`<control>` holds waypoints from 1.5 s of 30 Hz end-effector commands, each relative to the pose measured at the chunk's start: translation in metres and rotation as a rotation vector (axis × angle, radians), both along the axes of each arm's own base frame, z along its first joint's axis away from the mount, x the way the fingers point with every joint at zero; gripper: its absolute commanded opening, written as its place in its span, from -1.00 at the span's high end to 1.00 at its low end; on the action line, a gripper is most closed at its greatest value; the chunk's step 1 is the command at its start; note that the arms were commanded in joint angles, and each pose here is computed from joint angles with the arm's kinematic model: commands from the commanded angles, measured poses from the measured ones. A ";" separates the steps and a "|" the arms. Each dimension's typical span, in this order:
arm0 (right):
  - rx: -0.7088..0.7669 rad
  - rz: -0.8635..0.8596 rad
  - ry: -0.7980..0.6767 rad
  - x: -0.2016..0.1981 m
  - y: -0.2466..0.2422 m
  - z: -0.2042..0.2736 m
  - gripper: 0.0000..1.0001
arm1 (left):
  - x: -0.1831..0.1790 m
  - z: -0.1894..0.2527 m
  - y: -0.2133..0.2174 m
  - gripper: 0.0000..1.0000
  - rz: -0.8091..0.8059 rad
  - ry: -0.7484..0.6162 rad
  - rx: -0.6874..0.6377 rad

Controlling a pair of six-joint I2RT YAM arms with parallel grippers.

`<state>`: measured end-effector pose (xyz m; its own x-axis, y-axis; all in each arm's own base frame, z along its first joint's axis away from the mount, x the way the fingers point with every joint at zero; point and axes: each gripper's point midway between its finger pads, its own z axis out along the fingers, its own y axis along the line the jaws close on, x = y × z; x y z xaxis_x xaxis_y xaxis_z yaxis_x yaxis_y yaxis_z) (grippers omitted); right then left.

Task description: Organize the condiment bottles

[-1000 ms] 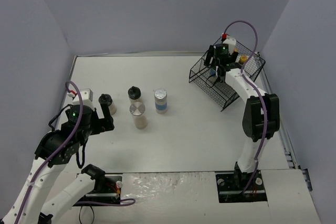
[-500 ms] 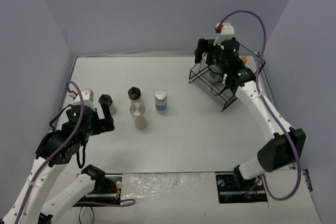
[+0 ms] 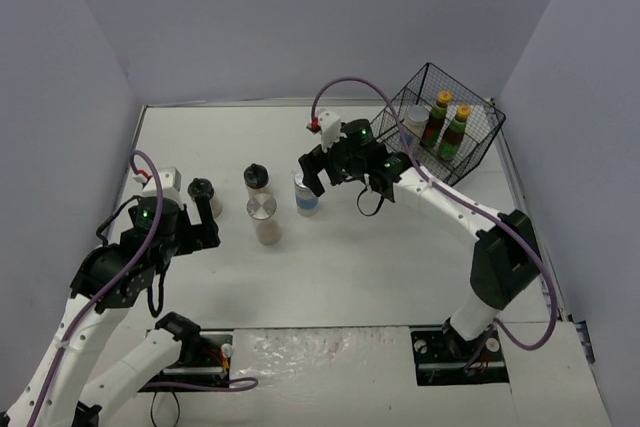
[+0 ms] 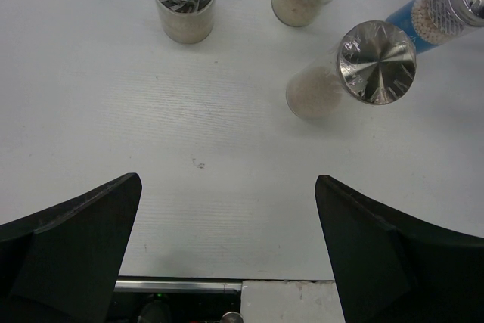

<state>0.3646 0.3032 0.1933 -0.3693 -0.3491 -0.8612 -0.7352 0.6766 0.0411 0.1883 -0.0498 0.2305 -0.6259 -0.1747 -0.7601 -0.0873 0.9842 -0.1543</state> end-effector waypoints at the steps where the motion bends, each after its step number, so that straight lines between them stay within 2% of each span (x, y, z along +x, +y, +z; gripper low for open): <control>1: 0.004 0.086 -0.077 0.006 0.032 0.008 -1.00 | 0.004 0.010 -0.002 -0.94 -0.008 -0.035 -0.010; 11: -0.036 0.114 -0.021 0.009 0.058 -0.034 -0.97 | -0.003 0.013 0.004 -0.94 0.011 -0.048 -0.014; 15: -0.055 0.099 -0.014 0.013 0.058 -0.048 -0.84 | -0.003 0.011 0.003 -0.94 0.012 -0.042 -0.014; 18: -0.063 0.092 -0.012 0.015 0.058 -0.052 -0.65 | -0.001 0.011 0.003 -0.94 0.008 -0.040 -0.009; 19: -0.063 0.087 -0.016 0.016 0.057 -0.052 -0.55 | -0.001 0.011 0.003 -0.94 0.007 -0.040 -0.008; 24: -0.056 0.057 -0.045 0.021 0.053 -0.041 0.37 | 0.003 0.011 0.001 -0.94 0.003 -0.041 -0.005; 29: -0.015 -0.005 -0.101 0.024 0.040 -0.003 0.94 | 0.006 0.011 0.000 -0.94 -0.005 -0.042 0.004; 30: -0.002 -0.034 -0.123 0.026 0.034 0.010 0.99 | 0.007 0.011 -0.001 -0.94 -0.007 -0.044 0.005; 35: 0.102 -0.230 -0.230 0.043 -0.018 0.089 1.00 | 0.011 0.011 -0.003 -0.94 -0.015 -0.046 0.008; 37: 0.138 -0.364 -0.257 0.058 -0.069 0.119 1.00 | 0.013 0.010 -0.005 -0.94 -0.018 -0.044 0.005; 41: 0.104 -0.617 -0.290 0.073 -0.149 0.142 1.00 | 0.016 0.008 -0.010 -0.94 -0.031 -0.038 -0.006; 43: 0.129 -0.707 -0.285 0.075 -0.170 0.149 1.00 | 0.016 0.007 -0.011 -0.94 -0.034 -0.036 -0.008; 45: 0.147 -0.859 -0.268 0.078 -0.220 0.149 1.00 | 0.016 0.005 -0.011 -0.94 -0.036 -0.035 -0.006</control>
<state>0.4402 0.1499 0.3065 -0.2925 -0.0892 -0.9521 -0.2309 0.9728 -0.0203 0.1927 -0.0540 0.2269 -0.6390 -0.1586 -0.7527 -0.0712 0.9865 -0.1475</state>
